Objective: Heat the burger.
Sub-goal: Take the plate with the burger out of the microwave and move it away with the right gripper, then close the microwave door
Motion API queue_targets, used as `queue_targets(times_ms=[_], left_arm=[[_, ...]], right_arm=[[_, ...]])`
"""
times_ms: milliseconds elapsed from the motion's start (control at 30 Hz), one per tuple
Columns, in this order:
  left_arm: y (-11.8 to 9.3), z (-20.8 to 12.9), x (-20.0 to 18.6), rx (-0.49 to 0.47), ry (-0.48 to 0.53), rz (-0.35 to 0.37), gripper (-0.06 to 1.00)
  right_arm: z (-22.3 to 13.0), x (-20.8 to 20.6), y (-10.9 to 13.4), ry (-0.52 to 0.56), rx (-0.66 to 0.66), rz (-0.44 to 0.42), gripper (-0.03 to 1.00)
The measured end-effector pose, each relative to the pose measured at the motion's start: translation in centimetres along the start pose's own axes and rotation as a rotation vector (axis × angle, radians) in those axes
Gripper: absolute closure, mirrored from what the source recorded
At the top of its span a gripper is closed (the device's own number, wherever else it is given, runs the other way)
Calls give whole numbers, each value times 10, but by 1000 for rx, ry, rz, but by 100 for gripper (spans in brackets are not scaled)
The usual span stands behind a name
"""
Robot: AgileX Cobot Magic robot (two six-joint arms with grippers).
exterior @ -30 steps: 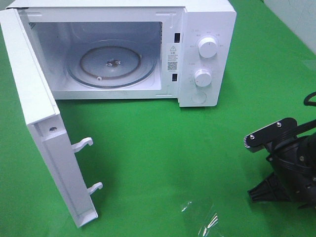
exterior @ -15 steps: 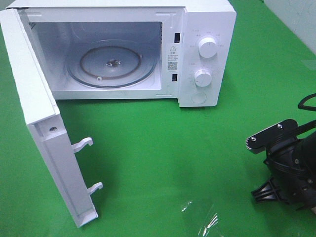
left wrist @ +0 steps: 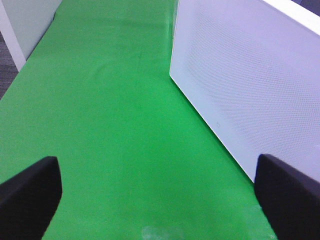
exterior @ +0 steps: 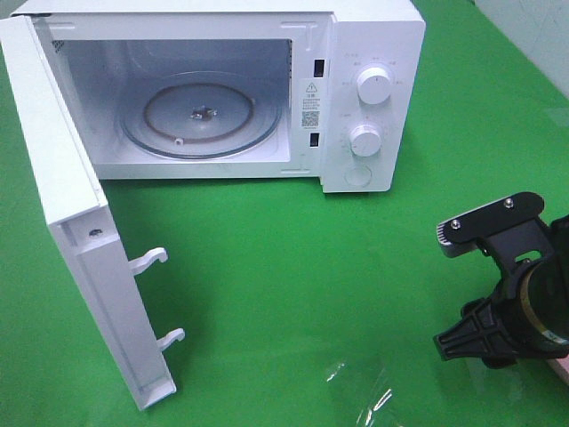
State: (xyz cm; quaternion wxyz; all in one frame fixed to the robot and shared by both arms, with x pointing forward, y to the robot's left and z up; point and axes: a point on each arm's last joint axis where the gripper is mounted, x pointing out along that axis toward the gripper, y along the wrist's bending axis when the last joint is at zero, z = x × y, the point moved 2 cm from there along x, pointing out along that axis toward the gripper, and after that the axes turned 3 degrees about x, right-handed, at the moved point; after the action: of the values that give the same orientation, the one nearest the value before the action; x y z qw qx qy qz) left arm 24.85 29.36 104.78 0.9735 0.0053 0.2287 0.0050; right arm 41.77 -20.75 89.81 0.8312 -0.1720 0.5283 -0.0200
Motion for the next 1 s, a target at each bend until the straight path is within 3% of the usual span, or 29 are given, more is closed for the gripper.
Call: queue_targets(times_ms=[200,433,700,1000], left_arm=[[0,0,0,0,0,0,-2],[0,0,0,0,0,0,-2],[0,0,0,0,0,0,-2],[0,0,0,0,0,0,-2]], right_arm=[[-3,-37,-2,-39,-56,184,31],[-10,-57,1,-45,-118,327,21],[-14,-65,1,-50,-138,374,21],[-19,-103,-25,-233,-69,426,21]])
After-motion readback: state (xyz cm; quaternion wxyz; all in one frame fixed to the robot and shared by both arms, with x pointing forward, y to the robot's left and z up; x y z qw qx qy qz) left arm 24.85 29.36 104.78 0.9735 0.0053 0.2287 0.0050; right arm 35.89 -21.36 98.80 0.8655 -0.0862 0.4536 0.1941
